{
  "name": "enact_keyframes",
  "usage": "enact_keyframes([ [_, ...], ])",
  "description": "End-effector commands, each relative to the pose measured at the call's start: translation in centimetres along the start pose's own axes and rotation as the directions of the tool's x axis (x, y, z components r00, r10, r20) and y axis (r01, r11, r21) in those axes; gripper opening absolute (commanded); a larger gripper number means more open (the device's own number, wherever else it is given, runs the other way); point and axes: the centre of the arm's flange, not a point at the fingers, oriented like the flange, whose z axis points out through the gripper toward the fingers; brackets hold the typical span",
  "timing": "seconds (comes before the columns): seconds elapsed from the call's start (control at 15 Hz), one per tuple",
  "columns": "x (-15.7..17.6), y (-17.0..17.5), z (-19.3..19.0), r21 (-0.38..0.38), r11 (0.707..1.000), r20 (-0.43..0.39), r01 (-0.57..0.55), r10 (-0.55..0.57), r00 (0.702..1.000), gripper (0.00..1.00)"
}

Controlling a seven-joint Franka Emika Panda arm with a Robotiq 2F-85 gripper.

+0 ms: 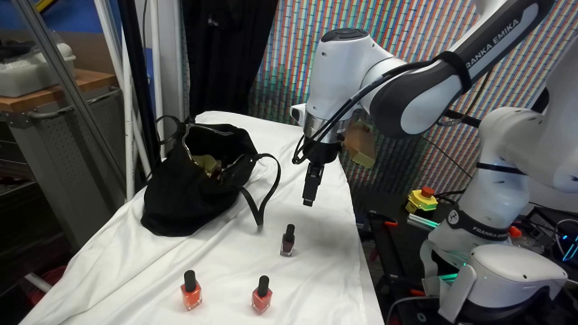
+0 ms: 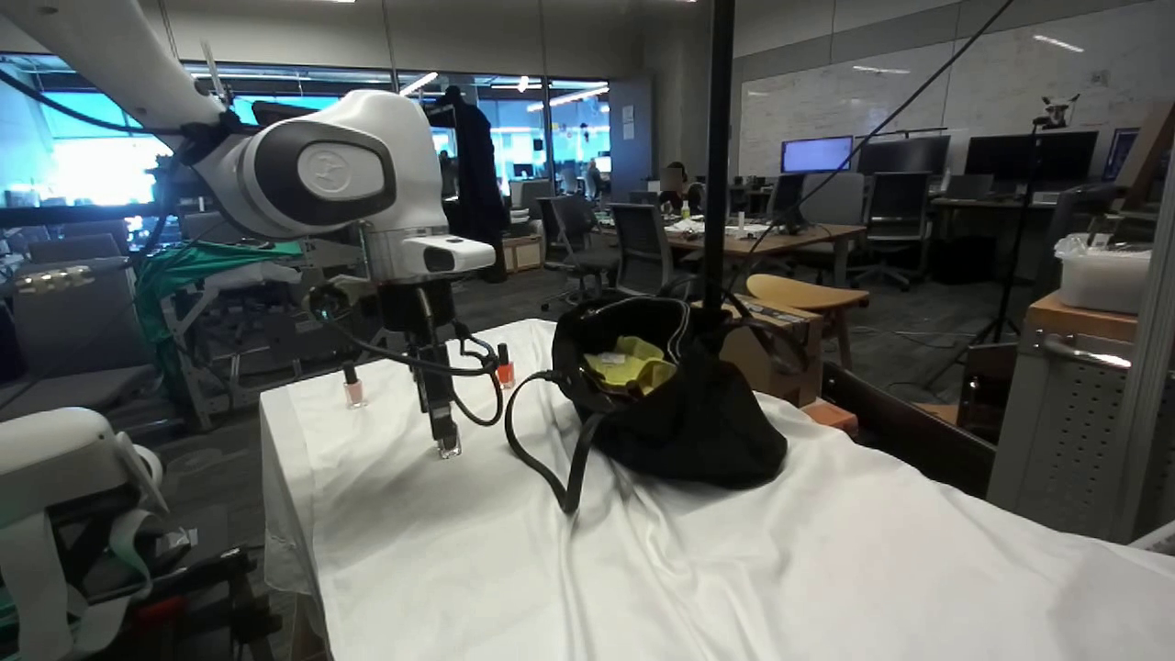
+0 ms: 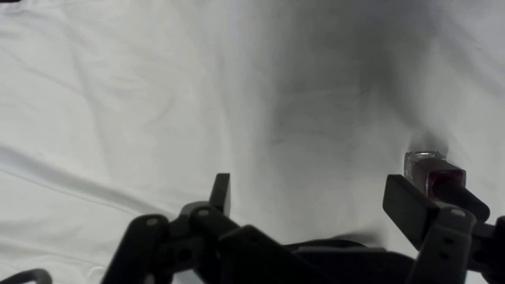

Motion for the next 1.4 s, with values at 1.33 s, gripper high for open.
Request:
enact_keyframes([
  [1.33, 5.7, -6.9, 0.9, 0.124, 0.930, 0.061, -0.346, 0.341, 0.938, 1.00],
])
